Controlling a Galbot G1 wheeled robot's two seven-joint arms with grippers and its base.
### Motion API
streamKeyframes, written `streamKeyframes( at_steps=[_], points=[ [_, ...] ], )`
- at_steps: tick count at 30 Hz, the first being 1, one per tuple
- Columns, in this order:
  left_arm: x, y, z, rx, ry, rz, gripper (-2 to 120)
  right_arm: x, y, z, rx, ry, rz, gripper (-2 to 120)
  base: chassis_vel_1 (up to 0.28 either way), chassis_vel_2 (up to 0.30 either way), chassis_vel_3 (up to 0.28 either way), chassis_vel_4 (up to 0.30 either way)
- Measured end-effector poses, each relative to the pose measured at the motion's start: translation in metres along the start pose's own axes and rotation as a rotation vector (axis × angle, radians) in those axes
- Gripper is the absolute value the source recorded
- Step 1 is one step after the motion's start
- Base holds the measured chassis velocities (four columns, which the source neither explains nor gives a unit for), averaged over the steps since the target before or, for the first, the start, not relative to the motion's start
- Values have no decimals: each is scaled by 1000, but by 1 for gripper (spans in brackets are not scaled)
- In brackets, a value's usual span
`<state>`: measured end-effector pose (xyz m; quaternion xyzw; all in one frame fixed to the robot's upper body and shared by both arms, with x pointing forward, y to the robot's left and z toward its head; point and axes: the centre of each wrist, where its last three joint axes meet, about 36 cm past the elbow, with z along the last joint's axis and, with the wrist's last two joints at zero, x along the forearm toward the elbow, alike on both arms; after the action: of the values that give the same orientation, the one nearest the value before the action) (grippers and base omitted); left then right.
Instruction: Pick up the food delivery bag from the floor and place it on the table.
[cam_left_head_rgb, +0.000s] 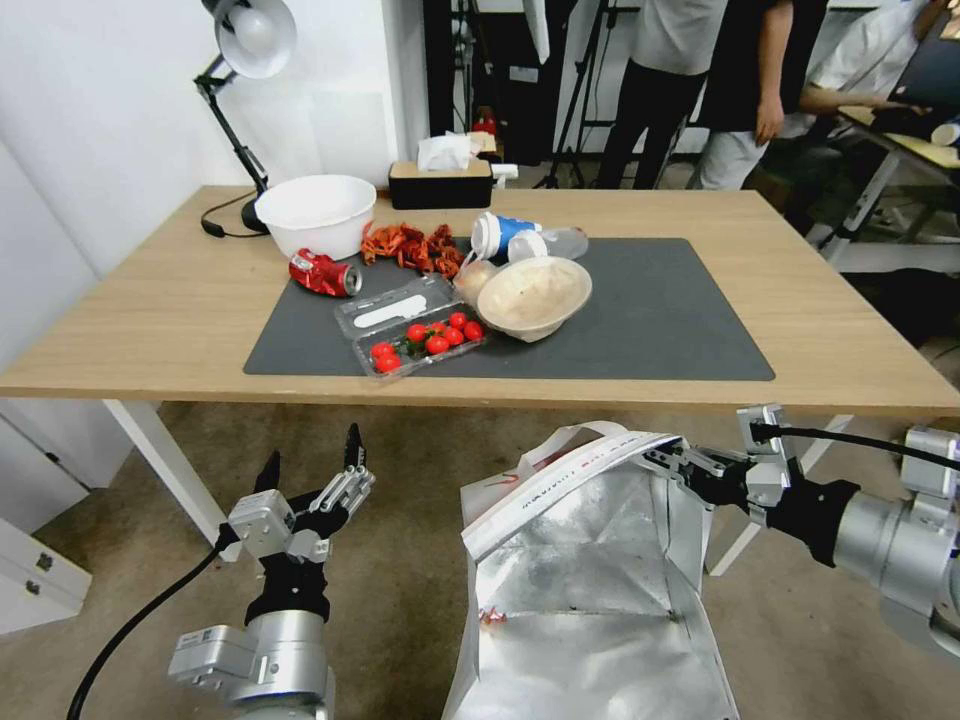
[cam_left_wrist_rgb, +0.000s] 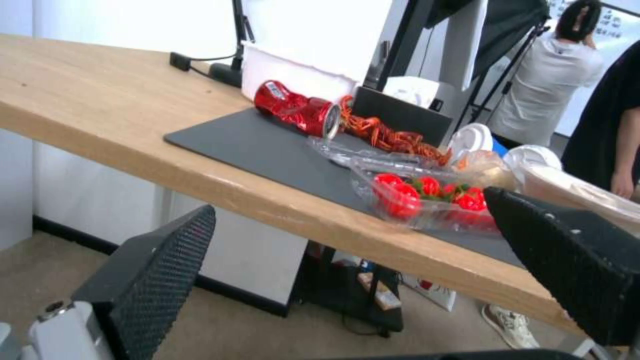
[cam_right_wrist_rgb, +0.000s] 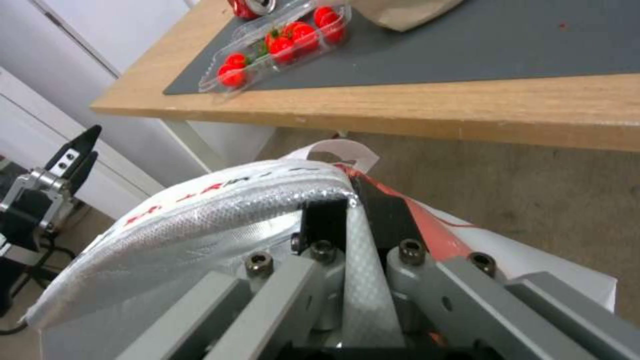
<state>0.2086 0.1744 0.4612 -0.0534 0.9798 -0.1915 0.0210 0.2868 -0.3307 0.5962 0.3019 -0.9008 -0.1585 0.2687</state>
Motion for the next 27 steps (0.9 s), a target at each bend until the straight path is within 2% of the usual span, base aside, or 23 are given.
streamKeyframes(
  at_steps=[27],
  points=[
    [1, 0, -1, -2, 0, 1, 100, -1, 0, 1, 2, 0, 1, 0, 0, 0, 0, 0]
  ],
)
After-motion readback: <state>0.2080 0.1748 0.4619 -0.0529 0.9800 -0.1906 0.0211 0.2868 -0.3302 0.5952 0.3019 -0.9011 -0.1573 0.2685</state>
